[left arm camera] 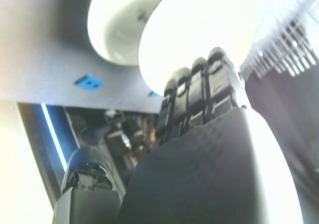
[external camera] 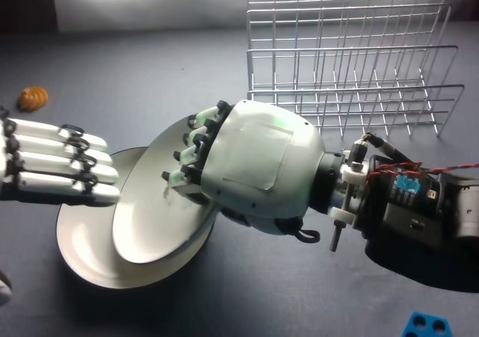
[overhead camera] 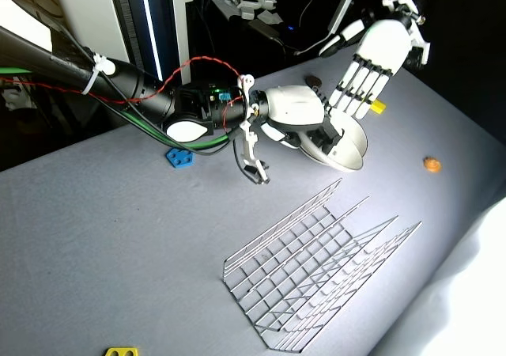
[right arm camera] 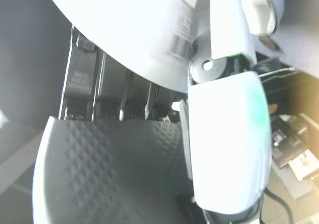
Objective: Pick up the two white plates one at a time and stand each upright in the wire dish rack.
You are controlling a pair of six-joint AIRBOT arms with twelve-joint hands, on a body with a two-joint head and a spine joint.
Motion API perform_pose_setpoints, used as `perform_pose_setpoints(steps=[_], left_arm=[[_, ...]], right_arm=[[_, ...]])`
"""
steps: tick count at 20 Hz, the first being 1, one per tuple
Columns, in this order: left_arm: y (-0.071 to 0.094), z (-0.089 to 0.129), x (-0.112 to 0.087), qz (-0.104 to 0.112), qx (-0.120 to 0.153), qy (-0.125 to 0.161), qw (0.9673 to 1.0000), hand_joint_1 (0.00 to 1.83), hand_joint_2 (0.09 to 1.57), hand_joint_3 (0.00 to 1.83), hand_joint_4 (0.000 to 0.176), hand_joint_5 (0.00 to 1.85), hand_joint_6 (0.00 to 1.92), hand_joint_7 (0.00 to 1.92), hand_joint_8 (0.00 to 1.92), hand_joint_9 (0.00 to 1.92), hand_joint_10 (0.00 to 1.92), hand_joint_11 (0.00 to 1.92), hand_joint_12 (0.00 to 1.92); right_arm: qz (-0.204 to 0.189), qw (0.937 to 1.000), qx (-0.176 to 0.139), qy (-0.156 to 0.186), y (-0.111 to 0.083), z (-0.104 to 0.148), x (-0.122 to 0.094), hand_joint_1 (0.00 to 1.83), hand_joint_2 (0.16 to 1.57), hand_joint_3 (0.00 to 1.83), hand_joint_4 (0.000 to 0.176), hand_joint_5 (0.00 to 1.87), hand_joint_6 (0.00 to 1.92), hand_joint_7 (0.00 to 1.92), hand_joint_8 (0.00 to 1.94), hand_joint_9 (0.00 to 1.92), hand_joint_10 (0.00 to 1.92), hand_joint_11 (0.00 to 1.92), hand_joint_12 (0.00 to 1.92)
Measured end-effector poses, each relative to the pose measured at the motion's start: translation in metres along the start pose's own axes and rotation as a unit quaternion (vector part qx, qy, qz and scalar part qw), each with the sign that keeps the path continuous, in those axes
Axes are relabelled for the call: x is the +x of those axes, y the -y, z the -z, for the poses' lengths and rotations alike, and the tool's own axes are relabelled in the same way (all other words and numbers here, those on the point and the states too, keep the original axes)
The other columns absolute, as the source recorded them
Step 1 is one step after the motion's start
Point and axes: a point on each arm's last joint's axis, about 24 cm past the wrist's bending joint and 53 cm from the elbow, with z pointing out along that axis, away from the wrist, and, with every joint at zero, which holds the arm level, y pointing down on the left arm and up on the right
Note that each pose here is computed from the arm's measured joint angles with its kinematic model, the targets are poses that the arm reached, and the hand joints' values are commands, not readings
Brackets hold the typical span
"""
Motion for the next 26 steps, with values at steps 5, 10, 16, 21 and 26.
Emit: perform_pose_setpoints(steps=[5,10,16,21,26], left_arm=[[-0.009,0.022,-0.005,0.01,-0.024,0.005,0.9997,0.0,1.1,0.0,0.0,0.06,0.02,0.04,0.01,0.03,0.01,0.0,0.0],[-0.022,0.038,0.001,0.014,-0.047,-0.007,0.9988,0.0,1.1,0.0,0.0,0.01,0.0,0.01,0.0,0.0,0.0,0.0,0.0],[-0.023,0.041,0.002,0.019,-0.05,-0.008,0.9986,0.0,1.11,0.0,0.0,0.04,0.01,0.03,0.01,0.02,0.0,0.0,0.0],[-0.023,0.042,0.0,0.021,-0.05,-0.004,0.9986,0.0,1.1,0.0,0.0,0.05,0.01,0.04,0.01,0.02,0.01,0.0,0.0],[-0.025,0.043,0.0,0.022,-0.052,-0.003,0.9984,0.0,1.1,0.0,0.0,0.03,0.01,0.01,0.0,0.01,0.0,0.0,0.0]], right_arm=[[-0.004,1.0,-0.003,0.003,-0.008,0.0,-0.018,1.21,1.12,0.0,0.026,0.95,1.06,1.0,0.91,1.18,0.05,0.79,0.91],[-0.029,0.9995,0.006,0.008,-0.014,0.0,-0.035,1.21,1.13,0.0,0.024,0.92,1.09,1.01,0.92,1.19,0.03,0.8,0.94],[-0.048,0.9987,0.016,0.009,-0.019,0.001,-0.052,1.21,1.13,0.0,0.026,0.93,1.11,0.97,0.96,1.19,0.01,0.75,0.98],[-0.068,0.997,0.034,0.016,-0.012,0.002,-0.072,1.21,1.13,0.0,0.026,0.93,1.09,1.0,0.93,1.2,0.01,0.8,0.95],[-0.115,0.9913,0.063,0.016,-0.006,0.007,-0.095,1.21,1.14,0.0,0.023,0.9,1.12,0.99,0.95,1.21,0.01,0.8,0.95]])
